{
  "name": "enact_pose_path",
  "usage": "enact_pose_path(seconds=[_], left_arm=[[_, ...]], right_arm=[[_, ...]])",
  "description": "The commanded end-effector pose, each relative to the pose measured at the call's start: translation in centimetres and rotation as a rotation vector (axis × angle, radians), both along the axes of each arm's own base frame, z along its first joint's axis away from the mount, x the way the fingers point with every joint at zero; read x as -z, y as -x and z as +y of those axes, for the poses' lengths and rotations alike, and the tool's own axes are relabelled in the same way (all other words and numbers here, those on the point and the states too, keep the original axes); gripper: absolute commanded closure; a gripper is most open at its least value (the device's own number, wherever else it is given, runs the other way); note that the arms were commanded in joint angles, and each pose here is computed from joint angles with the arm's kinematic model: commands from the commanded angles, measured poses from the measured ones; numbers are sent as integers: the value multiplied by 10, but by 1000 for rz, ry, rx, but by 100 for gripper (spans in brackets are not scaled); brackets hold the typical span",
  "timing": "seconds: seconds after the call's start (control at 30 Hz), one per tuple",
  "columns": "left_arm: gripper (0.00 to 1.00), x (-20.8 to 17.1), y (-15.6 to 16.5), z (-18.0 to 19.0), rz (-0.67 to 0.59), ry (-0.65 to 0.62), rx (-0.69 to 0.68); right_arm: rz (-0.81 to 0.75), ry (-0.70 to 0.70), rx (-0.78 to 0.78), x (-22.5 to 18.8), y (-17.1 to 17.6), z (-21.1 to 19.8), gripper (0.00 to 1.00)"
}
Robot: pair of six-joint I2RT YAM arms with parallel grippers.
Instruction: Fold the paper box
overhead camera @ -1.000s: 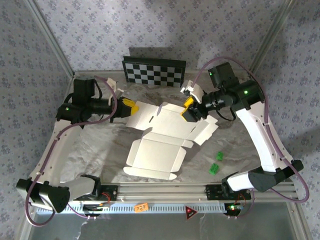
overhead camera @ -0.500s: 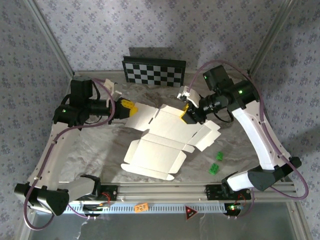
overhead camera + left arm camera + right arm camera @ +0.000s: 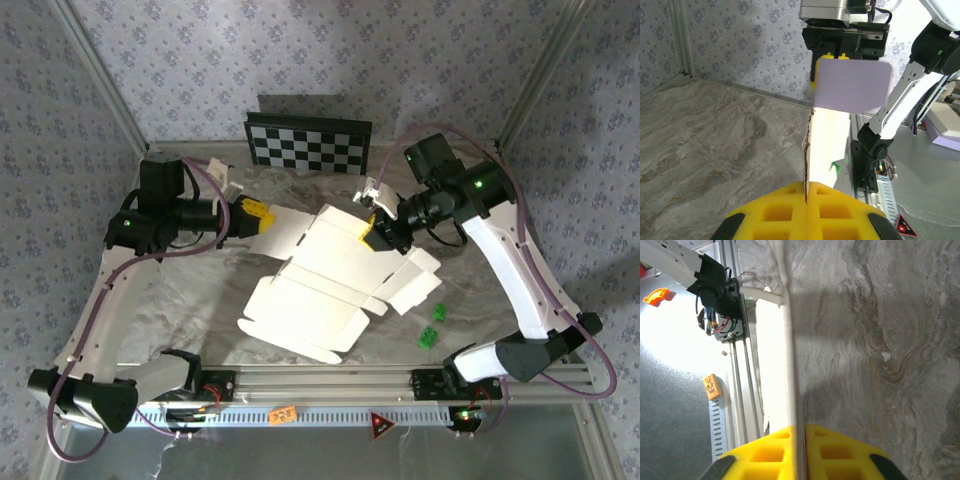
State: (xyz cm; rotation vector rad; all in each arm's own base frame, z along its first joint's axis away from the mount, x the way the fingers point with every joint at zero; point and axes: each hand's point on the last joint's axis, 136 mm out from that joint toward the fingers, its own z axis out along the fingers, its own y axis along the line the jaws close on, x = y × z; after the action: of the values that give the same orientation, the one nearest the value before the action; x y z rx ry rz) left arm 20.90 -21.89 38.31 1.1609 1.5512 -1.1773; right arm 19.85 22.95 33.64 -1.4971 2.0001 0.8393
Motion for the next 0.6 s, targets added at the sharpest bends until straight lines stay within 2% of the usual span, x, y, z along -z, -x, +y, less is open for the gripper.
enact_pose_path(seconds=[0.0,0.03,0.1,0.2,0.27,0.37,0.57], left_arm=[[98,-21,2,2,-75,21,-26],[95,-21,-3,3,-77,20,-59],[81,-23,-13,5,-79,19,-126],[60,-28,-35,16,-86,20,-305],[51,-30,-50,28,-84,21,-441],[44,-28,-68,46,-67,24,-609],[43,3,-81,52,76,17,-688]], right_arm=[[26,-18,-7,-1,9,-1,94],[30,-28,11,-1,6,-1,96],[41,-55,58,-3,0,-1,99],[54,-122,177,-7,-19,-3,100],[79,-195,296,-7,-39,-5,100],[149,-340,496,-7,-73,-12,100],[407,-464,788,48,-109,-21,100]])
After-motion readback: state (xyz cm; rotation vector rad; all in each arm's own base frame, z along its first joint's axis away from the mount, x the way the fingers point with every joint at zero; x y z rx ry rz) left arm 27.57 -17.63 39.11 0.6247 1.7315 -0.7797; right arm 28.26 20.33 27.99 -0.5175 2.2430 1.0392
